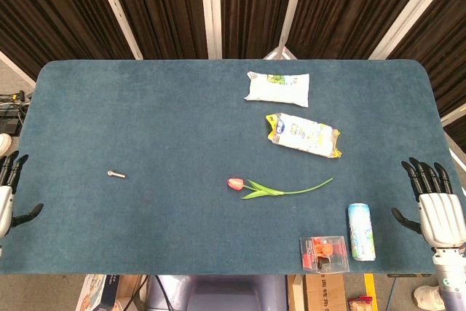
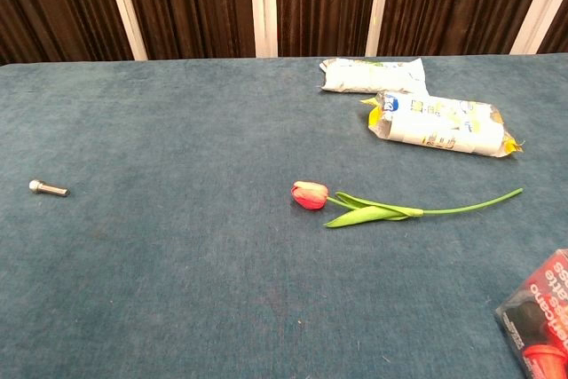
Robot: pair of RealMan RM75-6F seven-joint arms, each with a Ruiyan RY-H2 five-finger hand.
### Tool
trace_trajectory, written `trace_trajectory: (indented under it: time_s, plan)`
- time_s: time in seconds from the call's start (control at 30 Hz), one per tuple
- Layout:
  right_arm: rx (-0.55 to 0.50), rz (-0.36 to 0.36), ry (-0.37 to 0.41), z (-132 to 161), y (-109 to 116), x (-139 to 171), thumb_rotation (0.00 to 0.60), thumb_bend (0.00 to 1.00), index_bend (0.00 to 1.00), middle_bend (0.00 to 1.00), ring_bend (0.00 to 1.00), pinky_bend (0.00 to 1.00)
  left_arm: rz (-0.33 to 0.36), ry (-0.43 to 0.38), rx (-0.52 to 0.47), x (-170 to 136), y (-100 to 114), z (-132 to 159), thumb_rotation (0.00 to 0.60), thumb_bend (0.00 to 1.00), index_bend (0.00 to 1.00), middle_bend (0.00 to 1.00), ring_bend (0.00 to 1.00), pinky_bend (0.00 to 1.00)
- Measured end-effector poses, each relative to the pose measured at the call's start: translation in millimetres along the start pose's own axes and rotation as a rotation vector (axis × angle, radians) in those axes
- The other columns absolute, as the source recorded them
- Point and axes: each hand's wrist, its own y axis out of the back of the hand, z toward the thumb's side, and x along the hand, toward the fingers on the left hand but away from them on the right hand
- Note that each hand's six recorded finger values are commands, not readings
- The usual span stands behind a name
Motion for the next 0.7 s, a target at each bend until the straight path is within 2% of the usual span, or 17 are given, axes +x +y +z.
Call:
trace_trajectory:
  time_s: [0.7]
  plan:
    - [-0.002, 0.003, -0.004, -1.5, 1.7, 2.0, 0.600, 0.19, 0.10, 0.10, 0.10, 0.03, 0.003, -0.003, -0.004, -0.8, 1.2, 0.3, 0.600, 0.29, 0.07, 0.00, 0.01, 0.05]
